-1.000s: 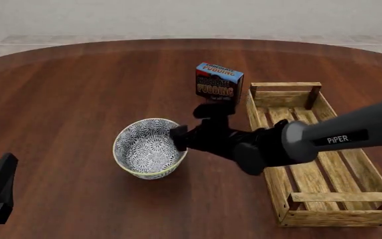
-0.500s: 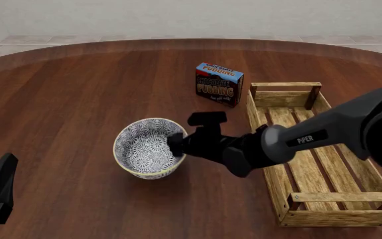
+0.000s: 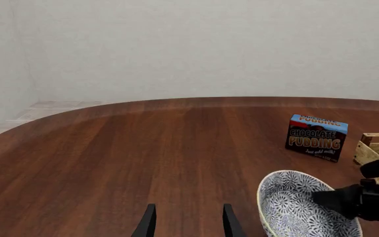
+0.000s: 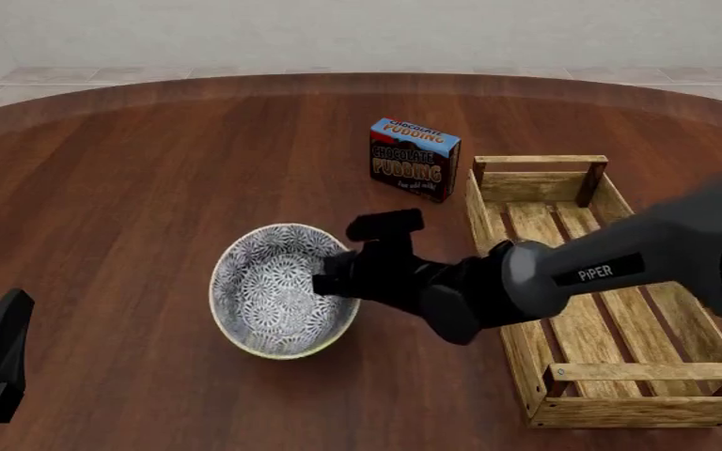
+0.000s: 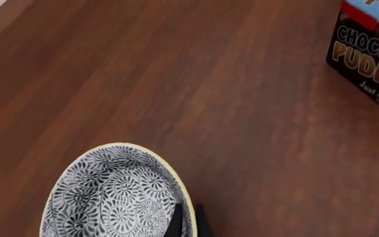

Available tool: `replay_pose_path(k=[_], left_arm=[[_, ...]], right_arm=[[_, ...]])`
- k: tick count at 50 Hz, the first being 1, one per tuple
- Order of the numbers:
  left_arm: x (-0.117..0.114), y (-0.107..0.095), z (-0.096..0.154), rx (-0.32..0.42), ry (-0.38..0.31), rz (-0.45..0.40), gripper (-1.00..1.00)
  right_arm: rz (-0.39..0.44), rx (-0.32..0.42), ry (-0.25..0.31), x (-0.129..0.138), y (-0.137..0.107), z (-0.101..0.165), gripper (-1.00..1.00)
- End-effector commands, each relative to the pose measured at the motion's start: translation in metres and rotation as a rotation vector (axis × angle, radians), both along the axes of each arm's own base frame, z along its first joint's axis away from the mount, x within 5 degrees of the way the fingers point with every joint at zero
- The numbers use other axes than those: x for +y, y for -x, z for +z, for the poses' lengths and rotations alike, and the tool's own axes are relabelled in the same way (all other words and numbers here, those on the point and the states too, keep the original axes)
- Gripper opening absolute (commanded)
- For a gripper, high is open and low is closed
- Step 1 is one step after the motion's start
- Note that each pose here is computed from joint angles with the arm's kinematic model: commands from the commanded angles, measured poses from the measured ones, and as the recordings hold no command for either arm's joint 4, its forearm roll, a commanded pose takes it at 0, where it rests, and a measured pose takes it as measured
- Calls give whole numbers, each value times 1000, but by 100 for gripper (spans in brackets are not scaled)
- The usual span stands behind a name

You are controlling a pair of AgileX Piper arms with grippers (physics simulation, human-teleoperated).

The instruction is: Pick up the bowl on the left and put it in the tray.

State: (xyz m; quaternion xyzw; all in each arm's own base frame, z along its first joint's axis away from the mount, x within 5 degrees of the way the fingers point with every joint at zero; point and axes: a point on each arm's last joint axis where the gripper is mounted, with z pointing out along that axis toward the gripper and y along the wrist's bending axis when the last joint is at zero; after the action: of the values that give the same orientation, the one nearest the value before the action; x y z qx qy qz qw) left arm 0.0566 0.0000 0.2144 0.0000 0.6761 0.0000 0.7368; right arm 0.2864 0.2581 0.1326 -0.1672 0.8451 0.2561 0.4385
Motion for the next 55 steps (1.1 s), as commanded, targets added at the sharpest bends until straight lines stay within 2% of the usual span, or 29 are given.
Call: replay_pose_path(k=[1,11,21,45,55], left_arm=[[0,0,0,0,0,0,100],[0,0,0,0,0,0,100],[0,0,0,0,0,0,100],[0,0,0,0,0,0,100],[0,0,0,0,0,0,100]], right_arm=[[78,-52,50,-7,24,14,-100],[89,-73,38,-11,32,25,-100],[88,-139,64,-25,31,39,-100],[100,-165,31,-32,48,66,-100],[96,-168,-3,-37,57,77,-100]])
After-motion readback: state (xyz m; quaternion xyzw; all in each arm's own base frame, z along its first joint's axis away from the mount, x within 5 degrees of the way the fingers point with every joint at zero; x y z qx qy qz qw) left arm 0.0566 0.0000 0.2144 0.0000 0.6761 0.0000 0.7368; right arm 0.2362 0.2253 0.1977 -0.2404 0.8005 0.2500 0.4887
